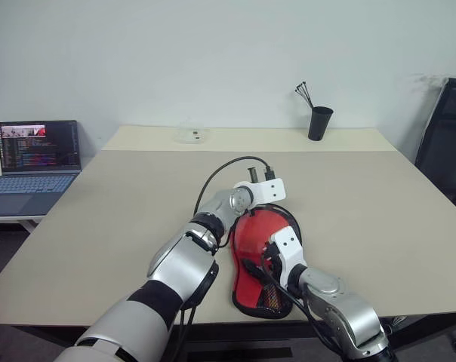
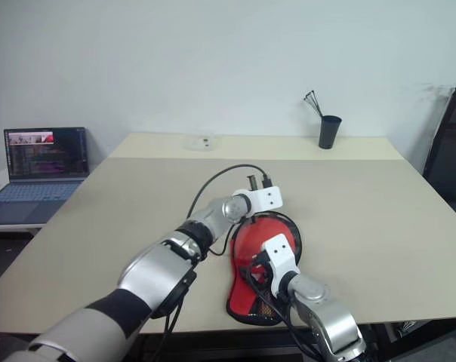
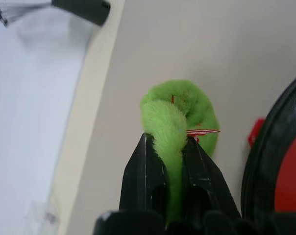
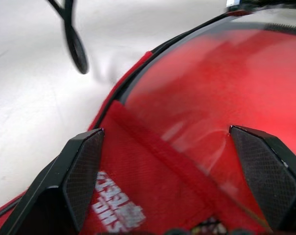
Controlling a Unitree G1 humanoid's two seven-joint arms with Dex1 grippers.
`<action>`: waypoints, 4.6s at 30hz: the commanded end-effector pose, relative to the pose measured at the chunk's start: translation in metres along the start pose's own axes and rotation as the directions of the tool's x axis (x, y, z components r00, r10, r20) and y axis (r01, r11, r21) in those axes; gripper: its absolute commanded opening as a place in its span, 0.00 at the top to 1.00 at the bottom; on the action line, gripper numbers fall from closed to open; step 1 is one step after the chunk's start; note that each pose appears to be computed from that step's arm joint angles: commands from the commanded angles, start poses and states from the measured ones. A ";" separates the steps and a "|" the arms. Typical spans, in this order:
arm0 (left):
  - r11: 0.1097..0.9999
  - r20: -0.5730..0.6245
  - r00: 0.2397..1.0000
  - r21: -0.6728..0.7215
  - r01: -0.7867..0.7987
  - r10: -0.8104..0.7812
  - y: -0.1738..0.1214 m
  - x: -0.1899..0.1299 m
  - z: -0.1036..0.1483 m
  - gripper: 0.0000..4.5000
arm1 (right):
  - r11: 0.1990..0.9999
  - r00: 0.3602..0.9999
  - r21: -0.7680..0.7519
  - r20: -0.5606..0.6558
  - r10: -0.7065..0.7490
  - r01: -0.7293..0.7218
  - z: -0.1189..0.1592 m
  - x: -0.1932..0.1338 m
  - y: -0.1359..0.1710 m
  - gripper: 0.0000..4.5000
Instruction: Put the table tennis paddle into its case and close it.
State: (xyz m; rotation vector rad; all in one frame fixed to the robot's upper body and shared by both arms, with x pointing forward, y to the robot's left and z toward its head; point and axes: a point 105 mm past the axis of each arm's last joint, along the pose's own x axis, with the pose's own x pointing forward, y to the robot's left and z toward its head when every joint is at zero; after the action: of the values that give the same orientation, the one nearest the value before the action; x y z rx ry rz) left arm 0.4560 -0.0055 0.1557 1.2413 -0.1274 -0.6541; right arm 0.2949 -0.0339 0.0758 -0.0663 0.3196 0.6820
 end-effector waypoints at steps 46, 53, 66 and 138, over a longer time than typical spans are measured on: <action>0.909 0.304 0.951 -0.411 0.070 0.064 0.029 -0.007 0.053 0.42 | 0.997 0.990 0.061 -0.130 0.050 -0.043 -0.029 0.007 0.004 0.00; 0.831 0.326 0.937 -0.551 0.081 0.125 0.045 -0.027 0.008 0.42 | 0.986 0.990 0.081 -0.006 0.144 -0.143 0.010 -0.017 0.001 0.00; 0.575 0.491 0.861 -0.745 0.338 0.130 0.037 -0.109 -0.077 0.42 | 0.983 0.961 0.047 0.227 0.160 -0.175 0.086 -0.037 -0.052 0.00; 0.552 0.490 0.858 -0.677 0.487 -0.155 -0.031 -0.164 -0.075 0.41 | 0.983 0.974 0.054 0.153 0.165 -0.175 0.053 -0.012 -0.096 0.05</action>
State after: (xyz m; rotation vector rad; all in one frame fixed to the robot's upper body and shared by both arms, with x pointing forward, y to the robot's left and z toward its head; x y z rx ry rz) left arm 0.3400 0.1458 0.1332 0.2017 0.1324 -1.1028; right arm 0.3634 -0.1097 0.0940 0.0601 0.2961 0.8009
